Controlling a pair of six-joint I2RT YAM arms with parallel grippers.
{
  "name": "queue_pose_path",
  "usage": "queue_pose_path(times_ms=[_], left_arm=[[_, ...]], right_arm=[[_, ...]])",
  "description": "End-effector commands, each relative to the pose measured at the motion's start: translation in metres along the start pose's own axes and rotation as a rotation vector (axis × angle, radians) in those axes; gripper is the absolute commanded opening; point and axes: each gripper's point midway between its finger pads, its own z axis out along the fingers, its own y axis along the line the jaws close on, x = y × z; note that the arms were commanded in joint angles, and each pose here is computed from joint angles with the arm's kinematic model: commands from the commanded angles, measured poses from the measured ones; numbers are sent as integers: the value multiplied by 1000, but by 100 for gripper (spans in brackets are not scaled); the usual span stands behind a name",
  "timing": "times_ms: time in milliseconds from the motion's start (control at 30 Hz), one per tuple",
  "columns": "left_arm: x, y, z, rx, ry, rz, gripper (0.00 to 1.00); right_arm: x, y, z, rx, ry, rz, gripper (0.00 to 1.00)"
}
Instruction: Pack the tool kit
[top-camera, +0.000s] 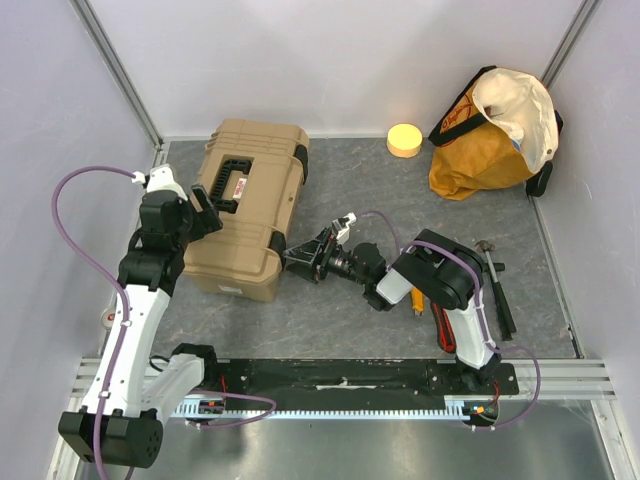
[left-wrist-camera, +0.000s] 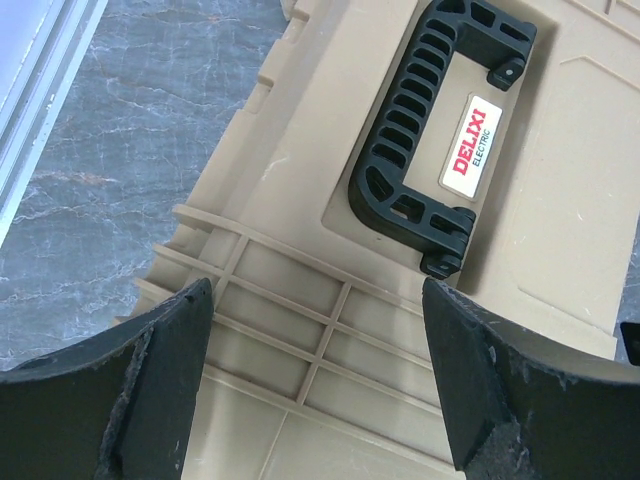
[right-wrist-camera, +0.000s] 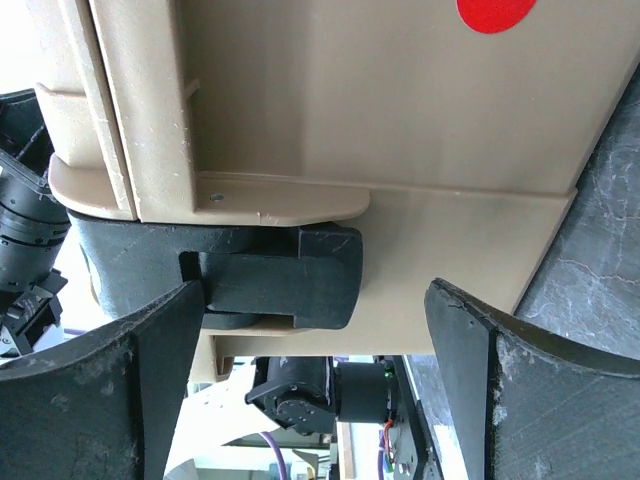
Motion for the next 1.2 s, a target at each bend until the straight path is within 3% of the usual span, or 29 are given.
queue_pose_path(times_ms=[0, 333, 733, 967, 1167], left_arm=[[104, -40, -23, 218, 433, -91, 86], [102, -41, -20, 223, 429, -98, 85], [77, -30, -23, 163, 346, -27, 85], [36, -22, -26, 94, 231, 6, 86], [-2, -34, -12, 89, 175, 15, 86]], right_arm=[[27, 133, 1, -473, 26, -197, 98], [21, 165, -13, -516, -57, -180, 98], [-3, 113, -23, -274, -170, -173, 98], [-75, 98, -30, -32, -306, -295, 98], [-156, 105, -18, 41, -377, -313, 98]])
